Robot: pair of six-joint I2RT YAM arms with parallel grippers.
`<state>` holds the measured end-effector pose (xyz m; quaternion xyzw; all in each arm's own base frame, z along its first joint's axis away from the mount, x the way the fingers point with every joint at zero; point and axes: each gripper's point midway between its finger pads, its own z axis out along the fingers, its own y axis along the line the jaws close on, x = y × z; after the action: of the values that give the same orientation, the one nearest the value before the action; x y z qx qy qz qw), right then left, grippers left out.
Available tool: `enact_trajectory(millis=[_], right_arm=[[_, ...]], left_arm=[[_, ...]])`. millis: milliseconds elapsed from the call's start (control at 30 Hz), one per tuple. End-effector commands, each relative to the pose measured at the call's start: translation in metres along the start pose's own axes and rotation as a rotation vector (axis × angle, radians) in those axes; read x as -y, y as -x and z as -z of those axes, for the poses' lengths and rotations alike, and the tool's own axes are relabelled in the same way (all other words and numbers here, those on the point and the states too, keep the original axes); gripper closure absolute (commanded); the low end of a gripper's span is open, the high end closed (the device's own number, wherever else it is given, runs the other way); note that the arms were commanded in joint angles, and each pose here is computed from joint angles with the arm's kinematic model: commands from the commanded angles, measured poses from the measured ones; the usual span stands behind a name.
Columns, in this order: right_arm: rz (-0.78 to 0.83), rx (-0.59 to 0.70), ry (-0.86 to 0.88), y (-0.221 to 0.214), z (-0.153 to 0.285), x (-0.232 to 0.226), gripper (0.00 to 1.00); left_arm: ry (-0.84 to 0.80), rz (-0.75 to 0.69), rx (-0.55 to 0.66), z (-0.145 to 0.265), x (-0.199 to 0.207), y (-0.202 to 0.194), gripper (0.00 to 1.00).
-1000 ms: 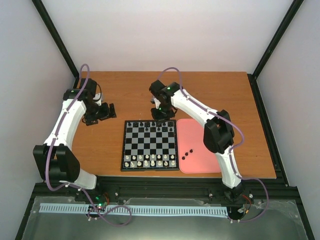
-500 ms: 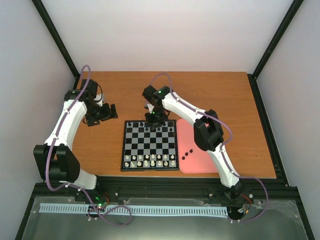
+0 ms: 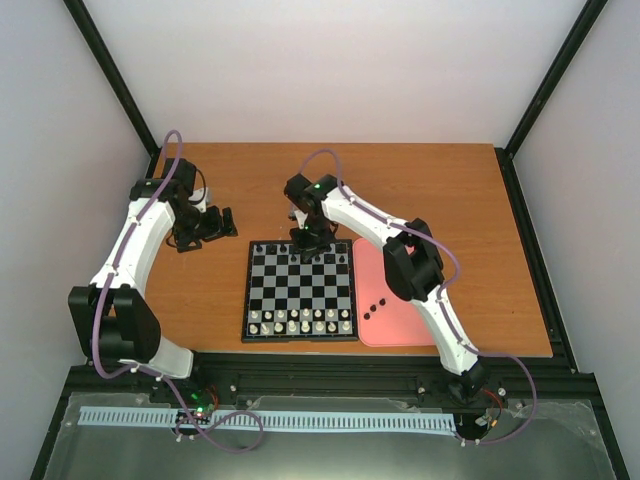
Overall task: Set up the chess pieces on the board
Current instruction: Place the chess piece on the chessboard.
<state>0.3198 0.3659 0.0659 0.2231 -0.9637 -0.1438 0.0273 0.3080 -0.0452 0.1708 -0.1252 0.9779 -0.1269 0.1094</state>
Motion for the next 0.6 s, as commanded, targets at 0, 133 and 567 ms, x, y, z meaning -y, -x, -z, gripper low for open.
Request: enact_trajectory(millis=[0,133,567], right_arm=[[0.002,0.007,-0.005,0.0067,-0.0092,-0.0015,0.90],[0.001,0.020,-0.017,0.0103,-0.0106,0.0005,0.90],[-0.009,0.031,-0.035,0.0142,-0.0152,0.0043,0.86]], left_arm=[[-0.029,-0.002,0.019,0.0028,0.0063,0.0063,0.00],[-0.035,-0.005,0.017,0.0027,0.0078,0.0065,0.00],[-0.045,-0.007,0.015,0.0024,0.0088,0.0047,0.00]])
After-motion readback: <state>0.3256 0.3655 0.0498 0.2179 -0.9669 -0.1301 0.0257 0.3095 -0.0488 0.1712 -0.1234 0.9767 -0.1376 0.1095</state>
